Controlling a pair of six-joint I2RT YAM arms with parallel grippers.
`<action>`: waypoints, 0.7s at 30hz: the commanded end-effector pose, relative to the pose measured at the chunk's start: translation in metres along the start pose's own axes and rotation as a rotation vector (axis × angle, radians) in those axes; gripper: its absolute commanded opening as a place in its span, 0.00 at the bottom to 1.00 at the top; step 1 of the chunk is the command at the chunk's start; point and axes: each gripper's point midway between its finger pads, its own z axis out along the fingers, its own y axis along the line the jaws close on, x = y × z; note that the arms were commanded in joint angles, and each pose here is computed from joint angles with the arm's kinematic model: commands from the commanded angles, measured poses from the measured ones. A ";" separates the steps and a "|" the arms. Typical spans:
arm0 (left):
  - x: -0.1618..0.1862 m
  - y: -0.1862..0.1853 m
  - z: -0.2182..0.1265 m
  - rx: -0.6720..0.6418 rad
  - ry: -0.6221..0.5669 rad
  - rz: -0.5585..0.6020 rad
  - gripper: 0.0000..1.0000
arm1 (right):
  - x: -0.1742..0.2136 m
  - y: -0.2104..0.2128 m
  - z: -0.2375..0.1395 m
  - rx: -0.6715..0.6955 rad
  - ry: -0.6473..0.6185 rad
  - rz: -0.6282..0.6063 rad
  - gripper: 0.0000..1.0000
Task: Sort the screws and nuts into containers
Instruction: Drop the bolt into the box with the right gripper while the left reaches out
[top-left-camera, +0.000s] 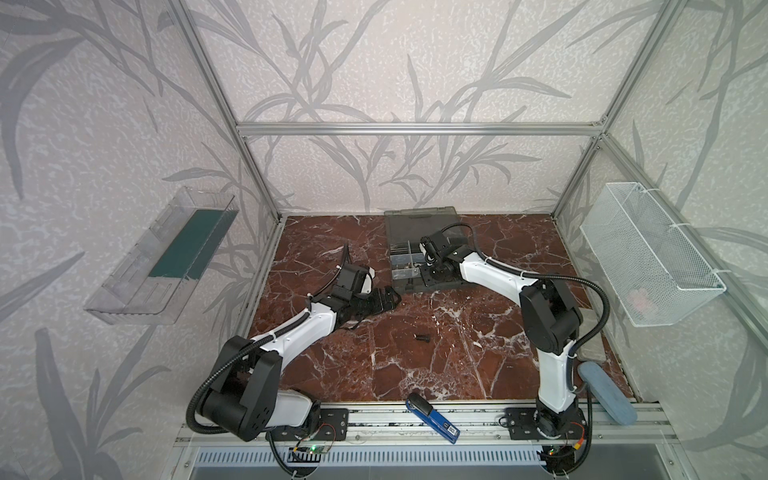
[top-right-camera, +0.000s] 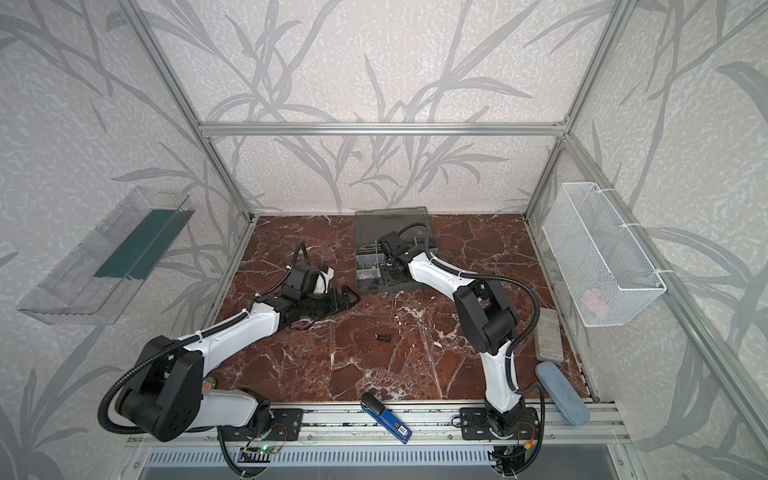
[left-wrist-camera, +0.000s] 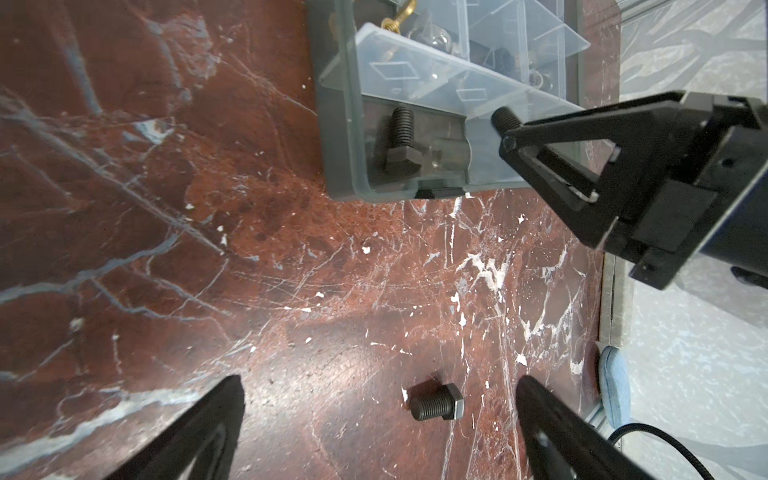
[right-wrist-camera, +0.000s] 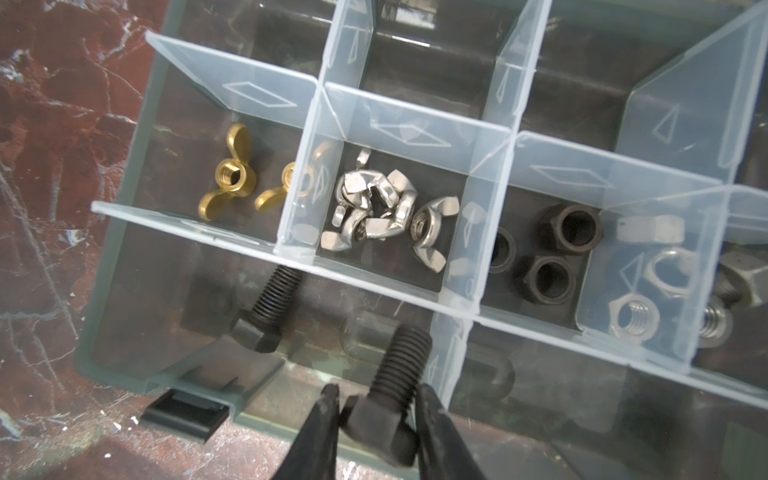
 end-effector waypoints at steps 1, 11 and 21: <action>-0.006 -0.022 0.003 0.041 0.006 0.114 0.99 | -0.012 0.002 -0.006 -0.005 -0.020 -0.013 0.50; -0.001 -0.041 0.019 0.073 0.059 0.262 1.00 | -0.020 -0.006 -0.040 -0.058 -0.058 0.022 0.59; 0.021 -0.072 0.036 0.145 0.112 0.509 0.99 | 0.009 -0.051 -0.095 -0.168 -0.089 0.205 0.60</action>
